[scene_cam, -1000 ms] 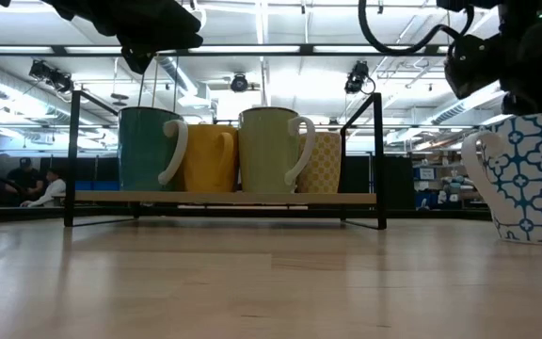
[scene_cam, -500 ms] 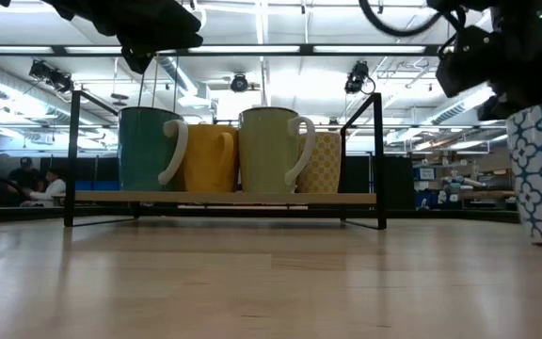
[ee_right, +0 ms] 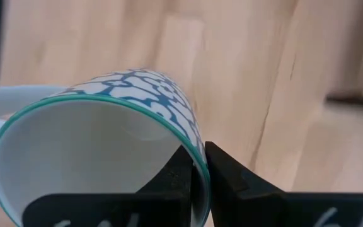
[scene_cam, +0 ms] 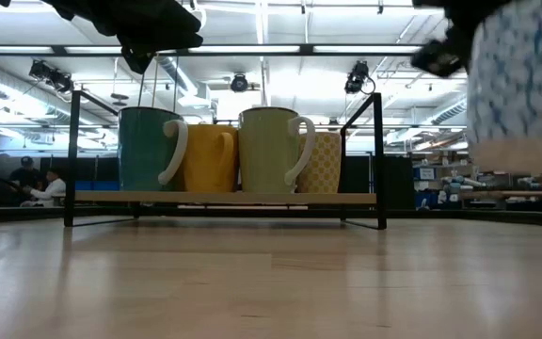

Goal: Place coffee mugs
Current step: Put the blue patterned mug on the shelf

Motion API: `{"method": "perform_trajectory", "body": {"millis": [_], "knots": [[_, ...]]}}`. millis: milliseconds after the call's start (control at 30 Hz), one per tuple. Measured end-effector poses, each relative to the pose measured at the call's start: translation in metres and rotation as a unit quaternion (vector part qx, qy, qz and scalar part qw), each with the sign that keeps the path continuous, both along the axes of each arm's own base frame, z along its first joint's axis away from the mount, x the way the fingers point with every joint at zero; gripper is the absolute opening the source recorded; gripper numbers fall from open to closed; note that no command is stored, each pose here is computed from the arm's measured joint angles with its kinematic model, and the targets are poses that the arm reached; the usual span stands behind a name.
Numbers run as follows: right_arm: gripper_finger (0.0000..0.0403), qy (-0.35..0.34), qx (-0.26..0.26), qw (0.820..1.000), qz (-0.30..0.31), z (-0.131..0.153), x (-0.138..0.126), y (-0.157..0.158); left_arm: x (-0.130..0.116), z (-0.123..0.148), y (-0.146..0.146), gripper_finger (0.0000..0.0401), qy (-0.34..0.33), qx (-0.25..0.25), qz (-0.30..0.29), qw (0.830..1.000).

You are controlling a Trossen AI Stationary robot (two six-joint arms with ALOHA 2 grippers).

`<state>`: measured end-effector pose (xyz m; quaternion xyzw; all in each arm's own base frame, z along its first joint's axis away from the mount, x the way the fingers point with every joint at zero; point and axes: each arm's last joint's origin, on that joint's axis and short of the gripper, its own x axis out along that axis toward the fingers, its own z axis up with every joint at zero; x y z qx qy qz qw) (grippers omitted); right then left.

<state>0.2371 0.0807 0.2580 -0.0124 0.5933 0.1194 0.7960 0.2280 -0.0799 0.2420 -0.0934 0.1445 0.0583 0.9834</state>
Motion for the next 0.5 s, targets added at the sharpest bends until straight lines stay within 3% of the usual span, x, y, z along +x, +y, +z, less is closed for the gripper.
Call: {"method": "perform_trajectory", "body": {"millis": [200, 500], "knots": [[0.0029, -0.096, -0.008, 0.992, 0.076, 0.048, 0.014, 0.001, 0.0, 0.0, 0.0, 0.0112, 0.0, 0.0, 0.0, 1.0], [0.0029, -0.186, -0.07, 0.974, 0.111, 0.109, 0.04, -0.017, 0.0, 0.0, 0.0, 0.0112, 0.0, 0.0, 0.0, 1.0]]}}
